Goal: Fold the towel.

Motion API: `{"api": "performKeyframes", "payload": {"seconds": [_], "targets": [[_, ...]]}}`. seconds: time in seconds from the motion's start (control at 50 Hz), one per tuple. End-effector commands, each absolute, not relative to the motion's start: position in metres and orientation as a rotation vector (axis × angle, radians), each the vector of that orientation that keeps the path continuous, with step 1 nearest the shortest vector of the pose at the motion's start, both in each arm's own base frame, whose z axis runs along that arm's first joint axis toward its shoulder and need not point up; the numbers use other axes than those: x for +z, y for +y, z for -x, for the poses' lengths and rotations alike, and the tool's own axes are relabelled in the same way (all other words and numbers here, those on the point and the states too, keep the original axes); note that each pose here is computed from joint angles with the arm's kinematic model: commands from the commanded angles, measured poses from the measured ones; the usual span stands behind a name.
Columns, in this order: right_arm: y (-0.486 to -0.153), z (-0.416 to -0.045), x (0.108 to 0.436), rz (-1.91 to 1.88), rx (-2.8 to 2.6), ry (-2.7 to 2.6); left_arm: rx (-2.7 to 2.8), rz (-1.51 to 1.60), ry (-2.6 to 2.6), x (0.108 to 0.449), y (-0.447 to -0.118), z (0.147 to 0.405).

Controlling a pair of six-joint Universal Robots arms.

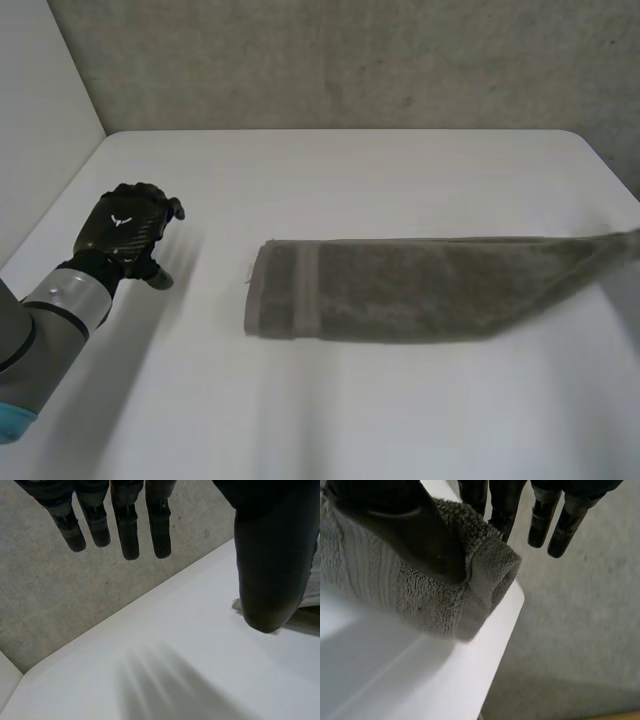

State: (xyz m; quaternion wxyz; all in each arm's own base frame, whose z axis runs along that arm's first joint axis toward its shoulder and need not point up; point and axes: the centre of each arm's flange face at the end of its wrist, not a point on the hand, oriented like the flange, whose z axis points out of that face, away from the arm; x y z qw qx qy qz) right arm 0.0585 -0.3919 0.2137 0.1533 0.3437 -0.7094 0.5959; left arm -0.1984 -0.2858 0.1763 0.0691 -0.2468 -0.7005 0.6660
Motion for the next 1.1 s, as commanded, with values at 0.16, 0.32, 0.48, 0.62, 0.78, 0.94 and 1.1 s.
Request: {"api": "performKeyframes", "payload": {"seconds": [0.16,0.32,0.48,0.62,0.78,0.94,1.1], "targets": [[-0.287,-0.319,0.268,-1.611,2.113,-1.741,2.006,0.74,-2.112,0.176,-0.287,0.197],[-0.213,-0.414,0.189,-2.014,2.056,-1.719,1.999,0.736,-2.122,0.173,-0.288,0.196],[-0.206,-0.436,0.148,-2.024,2.004,-1.733,1.998,0.736,-2.124,0.173,-0.288,0.196],[-0.208,-0.425,0.172,-1.889,2.092,-1.766,1.992,0.738,-2.124,0.172,-0.287,0.197],[-0.233,-0.337,0.224,-1.526,2.12,-2.045,1.993,0.772,-2.076,0.177,-0.281,0.208],[-0.243,-0.269,0.197,-1.371,2.009,-2.271,1.922,0.878,-1.86,0.197,-0.247,0.266],[-0.241,-0.244,0.161,-1.342,1.939,-2.378,1.728,0.839,-1.745,0.201,-0.216,0.316]]}}
